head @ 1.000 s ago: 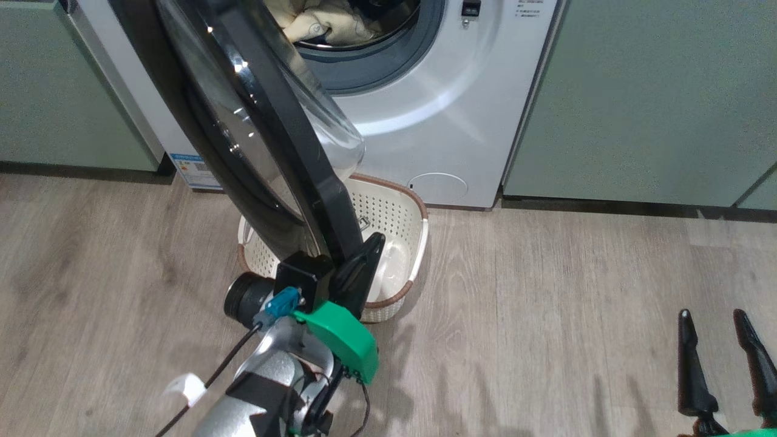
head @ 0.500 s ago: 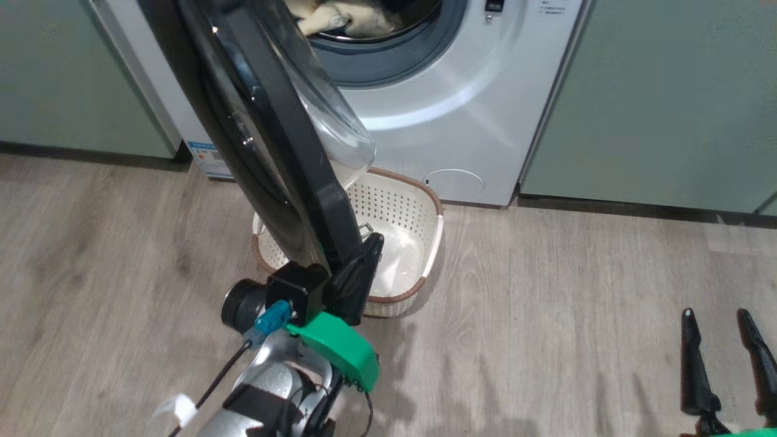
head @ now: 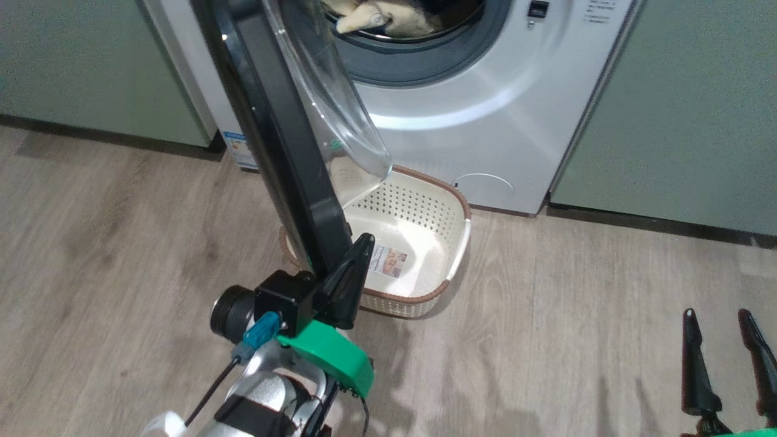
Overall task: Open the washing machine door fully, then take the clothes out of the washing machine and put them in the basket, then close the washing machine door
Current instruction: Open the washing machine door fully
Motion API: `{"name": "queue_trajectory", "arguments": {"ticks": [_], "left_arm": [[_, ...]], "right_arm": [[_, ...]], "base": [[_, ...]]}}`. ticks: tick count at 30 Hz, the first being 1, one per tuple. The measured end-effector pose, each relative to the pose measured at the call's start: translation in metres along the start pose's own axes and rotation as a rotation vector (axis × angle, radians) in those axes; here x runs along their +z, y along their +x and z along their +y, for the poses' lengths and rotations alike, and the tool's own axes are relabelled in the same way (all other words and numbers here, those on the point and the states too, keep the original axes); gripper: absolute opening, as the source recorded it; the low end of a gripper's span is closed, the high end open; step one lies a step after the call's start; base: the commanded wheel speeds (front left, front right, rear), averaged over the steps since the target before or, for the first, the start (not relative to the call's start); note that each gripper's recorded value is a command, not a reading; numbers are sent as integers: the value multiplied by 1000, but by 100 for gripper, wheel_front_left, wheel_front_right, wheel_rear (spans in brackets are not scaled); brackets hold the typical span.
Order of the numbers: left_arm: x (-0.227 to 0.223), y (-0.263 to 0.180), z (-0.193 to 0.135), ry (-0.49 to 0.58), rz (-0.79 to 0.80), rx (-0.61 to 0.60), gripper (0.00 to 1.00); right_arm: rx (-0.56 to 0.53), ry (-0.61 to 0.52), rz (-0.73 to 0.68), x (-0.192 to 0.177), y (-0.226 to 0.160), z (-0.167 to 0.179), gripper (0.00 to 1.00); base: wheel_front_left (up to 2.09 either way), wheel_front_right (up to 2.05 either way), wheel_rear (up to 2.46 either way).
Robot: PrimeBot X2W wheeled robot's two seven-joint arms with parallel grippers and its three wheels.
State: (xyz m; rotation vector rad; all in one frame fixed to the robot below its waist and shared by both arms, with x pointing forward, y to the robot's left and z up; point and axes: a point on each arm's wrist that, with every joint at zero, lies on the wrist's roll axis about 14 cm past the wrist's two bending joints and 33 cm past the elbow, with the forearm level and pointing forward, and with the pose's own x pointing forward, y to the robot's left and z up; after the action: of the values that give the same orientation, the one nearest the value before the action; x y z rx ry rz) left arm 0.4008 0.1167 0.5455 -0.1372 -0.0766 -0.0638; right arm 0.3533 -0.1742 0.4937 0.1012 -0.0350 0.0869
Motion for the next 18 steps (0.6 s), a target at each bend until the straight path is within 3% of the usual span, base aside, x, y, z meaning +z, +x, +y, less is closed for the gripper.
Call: {"name": "queue_trajectory", "arguments": {"ticks": [18], "left_arm": [[7, -29, 39, 21, -15, 129, 0]], "right_arm": [[113, 10, -8, 0, 20, 32, 100]], "base": [[0, 0, 0]]}}
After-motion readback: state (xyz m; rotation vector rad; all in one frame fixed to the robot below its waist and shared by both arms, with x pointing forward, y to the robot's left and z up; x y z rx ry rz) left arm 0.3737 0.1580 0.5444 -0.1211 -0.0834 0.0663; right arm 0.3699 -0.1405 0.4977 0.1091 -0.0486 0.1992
